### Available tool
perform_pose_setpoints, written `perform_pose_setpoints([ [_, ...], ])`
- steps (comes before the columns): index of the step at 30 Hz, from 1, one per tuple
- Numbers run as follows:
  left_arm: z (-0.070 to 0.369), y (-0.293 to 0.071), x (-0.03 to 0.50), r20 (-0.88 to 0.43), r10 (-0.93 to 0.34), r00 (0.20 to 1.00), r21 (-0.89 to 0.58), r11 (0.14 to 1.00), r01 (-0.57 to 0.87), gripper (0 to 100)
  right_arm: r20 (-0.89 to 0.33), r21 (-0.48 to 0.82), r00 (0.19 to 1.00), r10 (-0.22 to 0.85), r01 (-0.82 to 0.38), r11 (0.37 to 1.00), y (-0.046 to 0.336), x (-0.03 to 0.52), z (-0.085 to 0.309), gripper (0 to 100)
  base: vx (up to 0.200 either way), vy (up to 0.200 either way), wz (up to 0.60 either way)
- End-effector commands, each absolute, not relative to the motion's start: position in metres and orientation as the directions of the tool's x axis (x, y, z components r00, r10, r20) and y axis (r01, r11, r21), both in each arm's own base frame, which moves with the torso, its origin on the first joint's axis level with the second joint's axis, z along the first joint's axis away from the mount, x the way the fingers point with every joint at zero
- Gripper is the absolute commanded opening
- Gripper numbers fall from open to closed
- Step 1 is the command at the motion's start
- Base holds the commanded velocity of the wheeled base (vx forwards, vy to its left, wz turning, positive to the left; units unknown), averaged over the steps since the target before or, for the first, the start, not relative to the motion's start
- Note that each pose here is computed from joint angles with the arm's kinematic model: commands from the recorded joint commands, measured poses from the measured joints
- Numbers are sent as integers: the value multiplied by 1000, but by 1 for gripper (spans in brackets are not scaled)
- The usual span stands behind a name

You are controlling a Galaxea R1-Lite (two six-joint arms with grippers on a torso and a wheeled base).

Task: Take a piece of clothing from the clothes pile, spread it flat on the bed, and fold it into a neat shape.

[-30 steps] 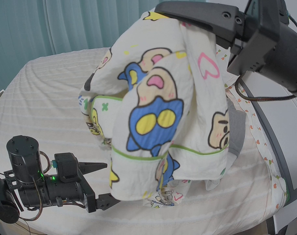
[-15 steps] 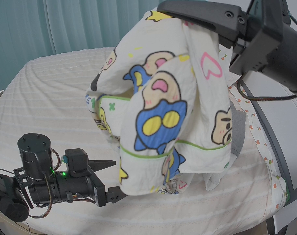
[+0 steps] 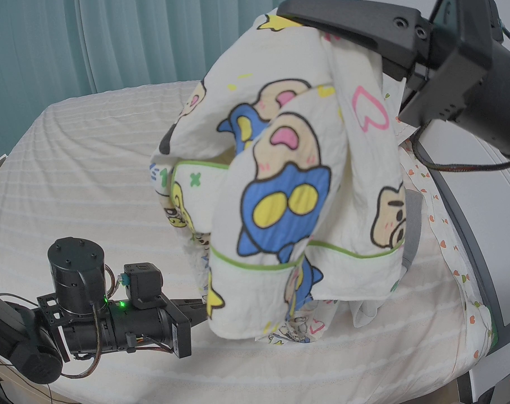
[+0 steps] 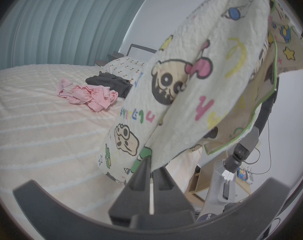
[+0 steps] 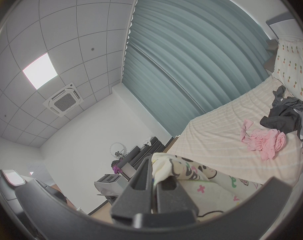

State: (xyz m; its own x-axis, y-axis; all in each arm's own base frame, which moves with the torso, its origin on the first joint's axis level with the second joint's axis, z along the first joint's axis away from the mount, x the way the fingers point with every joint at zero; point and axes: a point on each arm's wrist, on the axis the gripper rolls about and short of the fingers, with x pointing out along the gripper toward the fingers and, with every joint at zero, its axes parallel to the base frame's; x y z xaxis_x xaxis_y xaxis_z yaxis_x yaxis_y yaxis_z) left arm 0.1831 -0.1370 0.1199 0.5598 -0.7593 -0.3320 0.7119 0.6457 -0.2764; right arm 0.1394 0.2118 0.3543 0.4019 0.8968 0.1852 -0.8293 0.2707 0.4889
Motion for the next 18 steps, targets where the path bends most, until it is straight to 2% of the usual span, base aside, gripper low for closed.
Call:
perform_pose_setpoints([
  [1, 140, -129, 167, -248, -782, 572, -324, 623, 712, 0, 195, 486, 418, 887, -827, 282, 202, 139, 356, 0, 0, 0, 0],
  [5, 157, -119, 154, -170, -781, 601, -349, 617, 705, 0, 192, 486, 452, 871, -815, 315, 190, 142, 354, 0, 0, 0, 0],
  [10, 175, -105, 143, -79, -732, 677, -331, 660, 675, 0, 177, 489, 521, 835, -783, 385, 173, 155, 349, 0, 0, 0, 0],
  [11, 182, -102, 141, -41, -663, 747, -314, 719, 620, 0, 170, 492, 558, 812, -762, 421, 167, 162, 346, 0, 0, 0, 0],
  [13, 190, -99, 139, -5, -586, 810, -302, 773, 557, 0, 157, 496, 589, 793, -741, 452, 160, 169, 343, 0, 0, 0, 0],
  [18, 213, -92, 137, 100, -459, 883, -272, 841, 468, 0, 126, 505, 621, 774, -711, 489, 149, 175, 332, 0, 0, 0, 0],
])
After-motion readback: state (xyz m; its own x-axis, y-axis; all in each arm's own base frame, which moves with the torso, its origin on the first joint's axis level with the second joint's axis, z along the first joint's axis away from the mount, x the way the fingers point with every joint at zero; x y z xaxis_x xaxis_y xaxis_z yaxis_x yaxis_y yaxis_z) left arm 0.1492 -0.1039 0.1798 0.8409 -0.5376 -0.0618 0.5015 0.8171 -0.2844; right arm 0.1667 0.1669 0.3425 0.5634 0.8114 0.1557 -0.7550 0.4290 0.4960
